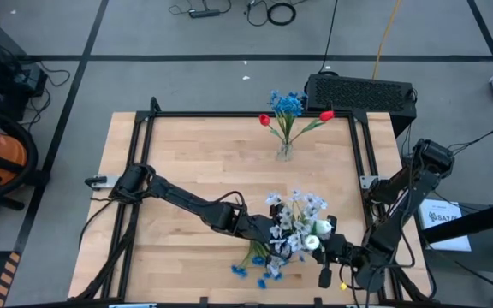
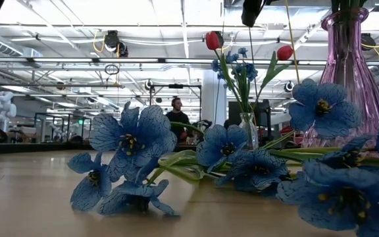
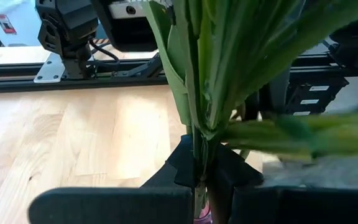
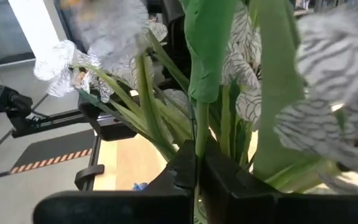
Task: Sort flowers into vase by color
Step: Put the white flower into the violet transparent vase
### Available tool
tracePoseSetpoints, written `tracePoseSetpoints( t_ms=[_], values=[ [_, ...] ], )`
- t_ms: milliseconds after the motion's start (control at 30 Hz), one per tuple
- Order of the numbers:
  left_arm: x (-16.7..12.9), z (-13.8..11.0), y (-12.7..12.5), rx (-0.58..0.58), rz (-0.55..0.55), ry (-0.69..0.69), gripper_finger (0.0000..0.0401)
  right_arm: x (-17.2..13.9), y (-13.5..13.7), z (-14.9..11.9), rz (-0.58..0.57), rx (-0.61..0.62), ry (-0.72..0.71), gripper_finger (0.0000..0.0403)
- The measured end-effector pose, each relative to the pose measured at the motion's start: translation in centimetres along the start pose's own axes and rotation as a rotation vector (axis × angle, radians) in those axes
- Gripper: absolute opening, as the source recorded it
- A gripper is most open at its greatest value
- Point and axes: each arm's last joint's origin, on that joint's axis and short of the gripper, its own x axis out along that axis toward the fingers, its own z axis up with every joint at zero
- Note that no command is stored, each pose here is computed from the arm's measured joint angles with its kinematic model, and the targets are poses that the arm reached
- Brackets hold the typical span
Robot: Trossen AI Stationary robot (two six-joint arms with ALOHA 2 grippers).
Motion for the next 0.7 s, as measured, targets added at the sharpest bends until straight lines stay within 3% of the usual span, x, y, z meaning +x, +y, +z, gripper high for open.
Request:
tracePoseSetpoints(
  t_ms=[367,700],
  values=[
    [0.0,-0.1,0.0,-0.015,0.000,0.003,0.0019,1.0,-0.1,-0.7,0.006,-0.006,0.041,0.0004],
    [0.0,-0.1,0.1,-0.022,0.002,0.009,0.0114,-0.3,-0.5,0.5,0.056,-0.024,0.059,0.0055]
  ],
)
